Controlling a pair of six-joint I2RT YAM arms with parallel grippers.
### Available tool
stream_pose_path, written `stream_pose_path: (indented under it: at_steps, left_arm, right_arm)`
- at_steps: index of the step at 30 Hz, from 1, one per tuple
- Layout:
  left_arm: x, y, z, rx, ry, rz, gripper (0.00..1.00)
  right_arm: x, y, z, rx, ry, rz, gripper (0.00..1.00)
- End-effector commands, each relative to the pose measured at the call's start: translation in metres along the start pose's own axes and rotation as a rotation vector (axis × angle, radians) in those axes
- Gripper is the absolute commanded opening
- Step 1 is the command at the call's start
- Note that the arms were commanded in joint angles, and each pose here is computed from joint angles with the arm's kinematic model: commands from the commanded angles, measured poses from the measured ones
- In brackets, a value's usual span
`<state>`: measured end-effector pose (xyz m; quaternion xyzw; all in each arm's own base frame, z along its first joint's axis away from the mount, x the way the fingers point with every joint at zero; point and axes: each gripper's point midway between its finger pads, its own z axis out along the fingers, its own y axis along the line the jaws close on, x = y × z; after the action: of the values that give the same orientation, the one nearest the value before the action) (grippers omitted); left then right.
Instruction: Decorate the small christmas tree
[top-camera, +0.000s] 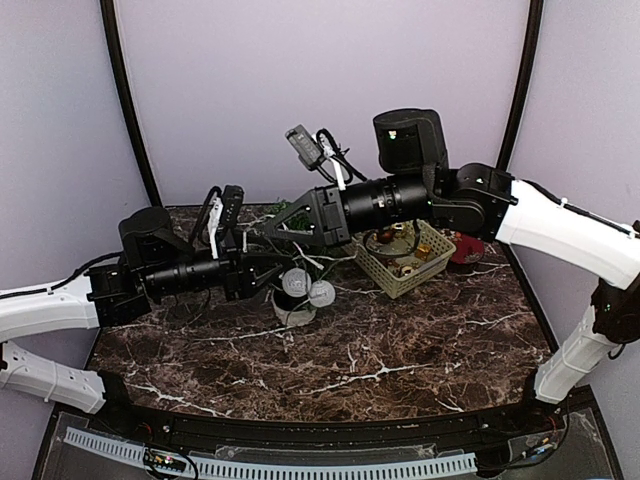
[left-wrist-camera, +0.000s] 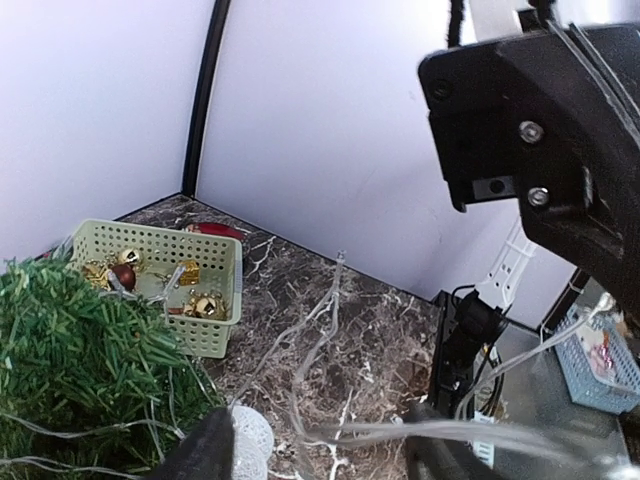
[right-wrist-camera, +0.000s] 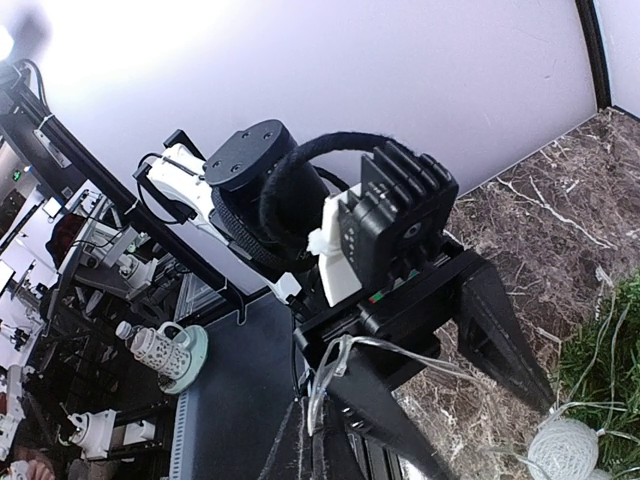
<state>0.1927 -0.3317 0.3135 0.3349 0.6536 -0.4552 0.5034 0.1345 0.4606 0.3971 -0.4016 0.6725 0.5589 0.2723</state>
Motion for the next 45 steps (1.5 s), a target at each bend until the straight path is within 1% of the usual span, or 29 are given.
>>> stream_pose_path:
  at_steps: [1, 2, 3, 4, 5, 7, 8, 9, 11, 16, 17, 18, 19, 20, 21, 22, 23, 24, 26, 28, 31, 35, 40, 42, 43, 44, 45]
  left_arm:
    - [-0.015, 0.001, -0.009, -0.022, -0.109, -0.025, 0.47]
    - [-0.014, 0.002, -0.010, -0.026, -0.112, -0.036, 0.38]
    - [-0.012, 0.002, -0.013, -0.027, -0.113, -0.041, 0.34]
    - [-0.012, 0.003, -0.014, -0.032, -0.116, -0.054, 0.26]
    - [-0.011, 0.002, -0.017, -0.033, -0.117, -0.060, 0.23]
    - [-0.008, 0.004, -0.022, -0.043, -0.121, -0.080, 0.13]
    - [-0.003, 0.006, -0.023, -0.051, -0.116, -0.094, 0.10]
    - [-0.004, 0.006, -0.027, -0.058, -0.124, -0.100, 0.04]
    - [0.003, 0.009, -0.032, -0.074, -0.120, -0.124, 0.00]
    - [0.018, 0.013, -0.046, -0.106, -0.105, -0.162, 0.00]
    - [0.020, 0.011, -0.047, -0.096, -0.096, -0.160, 0.02]
    - [0.020, 0.009, -0.048, -0.087, -0.093, -0.155, 0.15]
    - [0.018, 0.004, -0.047, -0.063, -0.088, -0.138, 0.22]
    - [0.021, 0.000, -0.045, -0.037, -0.068, -0.132, 0.37]
    - [0.016, -0.004, -0.044, -0.018, -0.069, -0.114, 0.44]
    - [0.018, -0.008, -0.040, 0.012, -0.052, -0.110, 0.54]
    - [0.014, -0.012, -0.038, 0.029, -0.055, -0.096, 0.59]
    - [0.014, -0.015, -0.034, 0.052, -0.050, -0.091, 0.66]
    - [0.010, -0.019, -0.028, 0.084, -0.057, -0.074, 0.73]
    - [0.005, -0.022, -0.022, 0.109, -0.063, -0.058, 0.76]
    - [-0.003, -0.023, -0.015, 0.119, -0.086, -0.041, 0.77]
    - [-0.017, -0.018, -0.011, 0.095, -0.141, -0.029, 0.79]
    - [-0.027, -0.008, -0.010, 0.044, -0.209, -0.045, 0.77]
    - [-0.031, -0.006, -0.010, 0.039, -0.235, -0.054, 0.70]
    - [-0.034, -0.007, -0.011, 0.044, -0.248, -0.054, 0.61]
    - [-0.035, -0.007, -0.010, 0.047, -0.252, -0.060, 0.56]
    - [-0.037, -0.007, -0.010, 0.047, -0.260, -0.062, 0.43]
  right_arm:
    - [-0.012, 0.015, -0.004, -0.037, -0.039, -0.031, 0.00]
    - [-0.011, 0.015, -0.004, -0.037, -0.034, -0.029, 0.00]
    - [-0.009, 0.015, -0.004, -0.037, -0.027, -0.026, 0.00]
    - [-0.007, 0.015, -0.004, -0.039, -0.020, -0.023, 0.00]
    - [-0.005, 0.015, -0.003, -0.040, -0.011, -0.020, 0.00]
    - [0.000, 0.014, -0.003, -0.036, 0.003, -0.014, 0.00]
    - [0.004, 0.013, -0.002, -0.033, 0.011, -0.010, 0.00]
    - [0.007, 0.013, -0.002, -0.031, 0.017, -0.007, 0.00]
    - [0.014, 0.010, -0.001, -0.021, 0.033, 0.007, 0.00]
    - [0.023, 0.003, -0.001, 0.001, 0.040, 0.025, 0.00]
    - [0.022, 0.004, -0.002, -0.002, 0.034, 0.026, 0.00]
    - [0.021, 0.004, -0.002, -0.003, 0.024, 0.028, 0.00]
    - [0.019, 0.005, -0.003, -0.008, 0.013, 0.029, 0.00]
    - [0.017, 0.006, -0.003, -0.015, 0.001, 0.031, 0.00]
    - [0.016, 0.008, -0.003, -0.024, -0.010, 0.034, 0.00]
    - [0.013, 0.009, -0.003, -0.031, -0.020, 0.034, 0.00]
    - [0.011, 0.011, -0.003, -0.040, -0.031, 0.033, 0.00]
    - [0.009, 0.011, -0.002, -0.043, -0.036, 0.036, 0.00]
    - [0.007, 0.013, -0.002, -0.050, -0.043, 0.036, 0.00]
    - [0.006, 0.014, -0.002, -0.054, -0.046, 0.038, 0.00]
    - [0.006, 0.015, -0.003, -0.056, -0.046, 0.039, 0.00]
    - [0.009, 0.013, -0.001, -0.060, -0.039, 0.047, 0.00]
    - [0.011, 0.011, 0.000, -0.058, -0.040, 0.051, 0.00]
    - [0.012, 0.010, 0.001, -0.057, -0.039, 0.054, 0.00]
    - [0.013, 0.009, 0.002, -0.055, -0.037, 0.056, 0.00]
    - [0.015, 0.008, 0.003, -0.052, -0.035, 0.058, 0.00]
    - [0.016, 0.006, 0.003, -0.045, -0.034, 0.062, 0.00]
